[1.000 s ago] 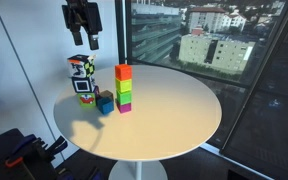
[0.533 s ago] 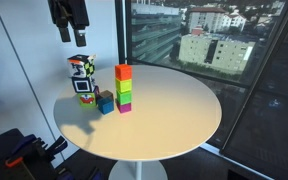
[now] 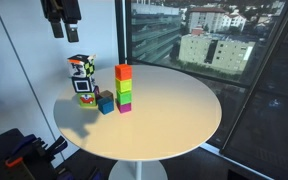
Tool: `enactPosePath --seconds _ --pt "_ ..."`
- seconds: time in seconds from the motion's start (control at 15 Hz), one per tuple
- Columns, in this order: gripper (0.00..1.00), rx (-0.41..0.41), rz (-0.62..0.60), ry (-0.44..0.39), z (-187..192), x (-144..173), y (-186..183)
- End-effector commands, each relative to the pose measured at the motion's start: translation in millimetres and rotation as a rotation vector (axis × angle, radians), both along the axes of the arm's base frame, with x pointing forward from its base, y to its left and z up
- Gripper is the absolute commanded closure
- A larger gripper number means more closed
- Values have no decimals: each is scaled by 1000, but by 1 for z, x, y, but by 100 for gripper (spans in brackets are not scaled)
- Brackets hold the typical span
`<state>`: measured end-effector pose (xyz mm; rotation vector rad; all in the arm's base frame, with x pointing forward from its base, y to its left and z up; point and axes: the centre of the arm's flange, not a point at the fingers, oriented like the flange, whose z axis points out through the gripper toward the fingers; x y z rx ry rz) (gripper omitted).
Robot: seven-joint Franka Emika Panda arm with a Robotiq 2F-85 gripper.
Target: Put the orange block on top of the yellow block
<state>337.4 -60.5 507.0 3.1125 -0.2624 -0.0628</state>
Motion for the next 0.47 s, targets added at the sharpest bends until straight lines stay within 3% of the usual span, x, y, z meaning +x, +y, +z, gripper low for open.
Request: enactPosePath --seconds 0.0,0.4 --pt "0 0 -1 -1 0 0 0" --pt "0 1 -1 1 -1 -1 0"
